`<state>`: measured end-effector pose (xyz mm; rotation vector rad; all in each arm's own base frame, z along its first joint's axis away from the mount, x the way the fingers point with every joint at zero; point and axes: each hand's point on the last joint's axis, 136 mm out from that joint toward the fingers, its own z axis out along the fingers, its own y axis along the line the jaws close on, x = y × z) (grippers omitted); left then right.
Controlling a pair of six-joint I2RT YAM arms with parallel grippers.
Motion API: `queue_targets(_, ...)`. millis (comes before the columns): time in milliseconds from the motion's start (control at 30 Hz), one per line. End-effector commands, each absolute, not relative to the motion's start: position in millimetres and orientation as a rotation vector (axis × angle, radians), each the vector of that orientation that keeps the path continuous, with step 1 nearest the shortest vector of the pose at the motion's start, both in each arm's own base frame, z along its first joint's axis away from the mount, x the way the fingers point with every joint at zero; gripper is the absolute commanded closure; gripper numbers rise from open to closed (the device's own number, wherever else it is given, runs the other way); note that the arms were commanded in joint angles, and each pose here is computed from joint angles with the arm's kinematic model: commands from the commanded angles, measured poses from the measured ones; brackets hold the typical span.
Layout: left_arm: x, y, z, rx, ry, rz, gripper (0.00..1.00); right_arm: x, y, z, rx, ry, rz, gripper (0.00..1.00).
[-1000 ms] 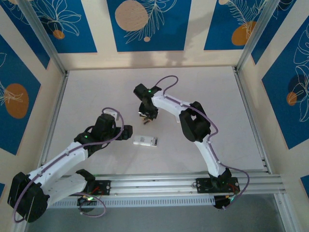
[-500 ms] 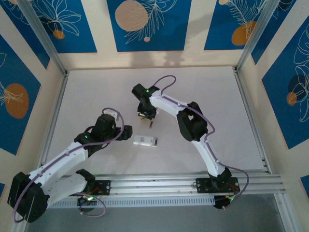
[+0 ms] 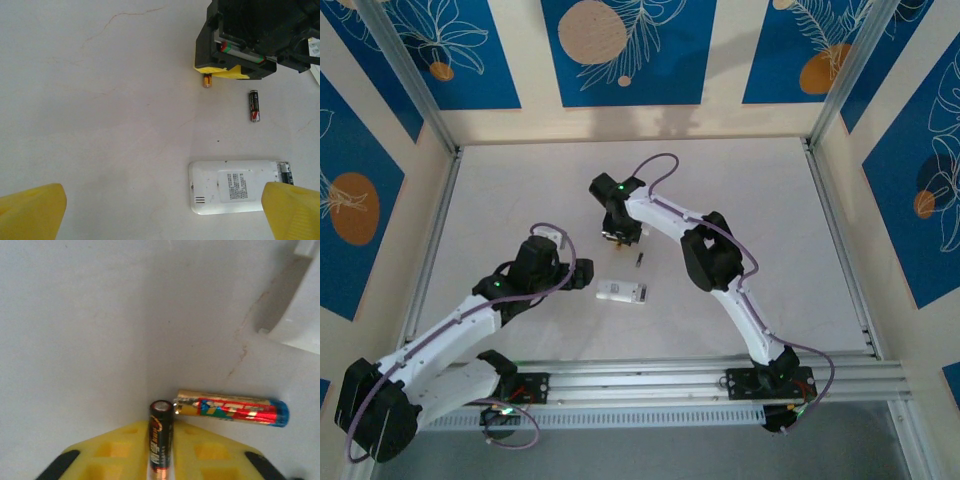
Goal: Load the batteries into the remote control
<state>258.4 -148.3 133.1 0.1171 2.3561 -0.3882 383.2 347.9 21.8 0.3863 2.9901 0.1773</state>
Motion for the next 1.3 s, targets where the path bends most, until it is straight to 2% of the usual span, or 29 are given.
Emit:
queue_targets(0, 258, -147, 135, 0.135, 2.337, -0.374, 0.00, 376, 351, 32, 0.322, 2.992, 0.140, 0.84)
queue_targets(133, 259, -150, 135, 0.120, 2.344, -0.403, 0.00, 371, 355, 82, 0.227, 2.919, 0.228, 0.89)
queue_targets(300, 261, -160, 134, 0.132, 2.366, -0.502, 0.00, 334, 326, 116, 0.219, 2.860, 0.296, 0.89)
queue_targets(500, 264, -181, 132, 0.173, 2.394, -0.661, 0.00, 266, 289, 99, 0.240, 2.929, 0.343, 0.88)
queue_targets(633, 268, -190, 128, 0.174, 2.406, -0.716, 0.00, 241, 286, 81, 0.241, 2.977, 0.326, 0.88)
queue_targets(933, 272, -191, 123, 0.178, 2.424, -0.700, 0.00, 234, 305, 50, 0.212, 3.044, 0.320, 0.86)
queue_targets(1267, 272, -189, 121, 0.165, 2.429, -0.689, 0.00, 229, 298, 34, 0.247, 3.082, 0.241, 0.82)
